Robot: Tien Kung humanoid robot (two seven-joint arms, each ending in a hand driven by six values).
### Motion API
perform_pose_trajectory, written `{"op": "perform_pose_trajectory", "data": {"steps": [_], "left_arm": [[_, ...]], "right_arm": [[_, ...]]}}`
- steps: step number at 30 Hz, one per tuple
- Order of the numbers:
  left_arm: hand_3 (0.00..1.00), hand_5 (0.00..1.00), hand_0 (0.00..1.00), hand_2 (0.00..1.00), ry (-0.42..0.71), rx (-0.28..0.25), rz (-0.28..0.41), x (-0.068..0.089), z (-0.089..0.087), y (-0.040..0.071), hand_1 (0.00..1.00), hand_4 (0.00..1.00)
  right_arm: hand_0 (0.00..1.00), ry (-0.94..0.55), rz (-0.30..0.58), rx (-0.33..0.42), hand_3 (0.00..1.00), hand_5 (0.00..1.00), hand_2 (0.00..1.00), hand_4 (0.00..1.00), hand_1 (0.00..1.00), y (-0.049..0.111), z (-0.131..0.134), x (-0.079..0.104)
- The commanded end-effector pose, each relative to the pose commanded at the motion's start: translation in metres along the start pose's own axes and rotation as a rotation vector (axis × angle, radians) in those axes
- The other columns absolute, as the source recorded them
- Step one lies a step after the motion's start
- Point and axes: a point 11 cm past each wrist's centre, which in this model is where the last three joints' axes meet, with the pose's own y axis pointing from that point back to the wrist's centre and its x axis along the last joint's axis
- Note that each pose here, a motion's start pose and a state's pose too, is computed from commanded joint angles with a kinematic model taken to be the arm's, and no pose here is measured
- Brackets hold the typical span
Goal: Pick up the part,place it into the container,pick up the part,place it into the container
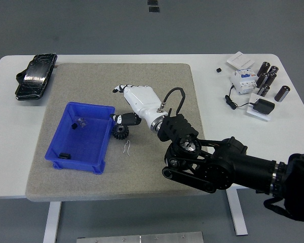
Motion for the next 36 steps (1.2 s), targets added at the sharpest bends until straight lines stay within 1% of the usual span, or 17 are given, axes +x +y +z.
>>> {"op": "perform_pose_trajectory", "data": {"steps": [6,7,12,13,19,24,25,31,32,36], "left_arm": [[0.636,0.433,0.744,0.718,0.0,0.0,0.001,0.0,0.0,0.0,0.718,0.659],[0.636,0.433,0.744,0.718,-0.001,0.0,0.001,0.0,0.0,0.0,0.718,0.659],[0.636,0.433,0.744,0.718,-0.001,0.001,-0.001,-0.001,0.0,0.0,0.718,0.659],[0.636,0.427,0.744,0.718,-0.001,0.001,-0.001,-0.001,0.0,0.0,0.719,0.659],[0.636,0.423,0.745,0.718,0.0,0.002,-0.001,-0.001,0.0,0.0,0.719,0.659],[0.636,0.423,0.745,0.718,0.0,0.003,-0.002,-0.001,-0.001,0.0,0.719,0.659],[0.636,0.419,0.745,0.718,0.0,0.003,-0.002,-0.001,-0.001,0.0,0.719,0.658],[0.636,0.419,0.745,0.718,0.0,0.003,0.0,0.0,0.0,0.0,0.719,0.658],[0.636,0.415,0.745,0.718,0.0,0.003,0.0,0.0,-0.001,0.0,0.719,0.657],[0.636,0.415,0.745,0.718,-0.001,0.005,0.0,0.0,-0.001,0.0,0.719,0.657]], "right_arm": [[0.348,0.056,-0.034,-0.041,0.803,0.396,0.765,0.801,0.593,-0.002,0.012,-0.007],[0.344,0.067,-0.041,-0.049,0.803,0.37,0.765,0.743,0.592,-0.002,0.014,-0.008],[0.344,0.108,-0.069,-0.071,0.803,0.37,0.765,0.743,0.592,-0.003,0.021,-0.013],[0.351,0.111,-0.071,-0.072,0.802,0.383,0.765,0.782,0.592,-0.003,0.022,-0.013],[0.353,0.119,-0.084,-0.058,0.802,0.383,0.764,0.79,0.592,-0.001,0.018,-0.016],[0.353,0.097,-0.073,-0.031,0.802,0.383,0.764,0.79,0.592,0.002,0.009,-0.016],[0.35,0.093,-0.069,-0.029,0.77,0.393,0.757,0.806,0.59,0.002,0.008,-0.016],[0.35,0.077,-0.056,-0.034,0.77,0.393,0.757,0.806,0.59,0.001,0.011,-0.014],[0.349,0.076,-0.055,-0.036,0.79,0.39,0.756,0.809,0.589,0.001,0.012,-0.014],[0.349,0.071,-0.053,-0.043,0.79,0.39,0.756,0.809,0.589,0.001,0.014,-0.014]]}}
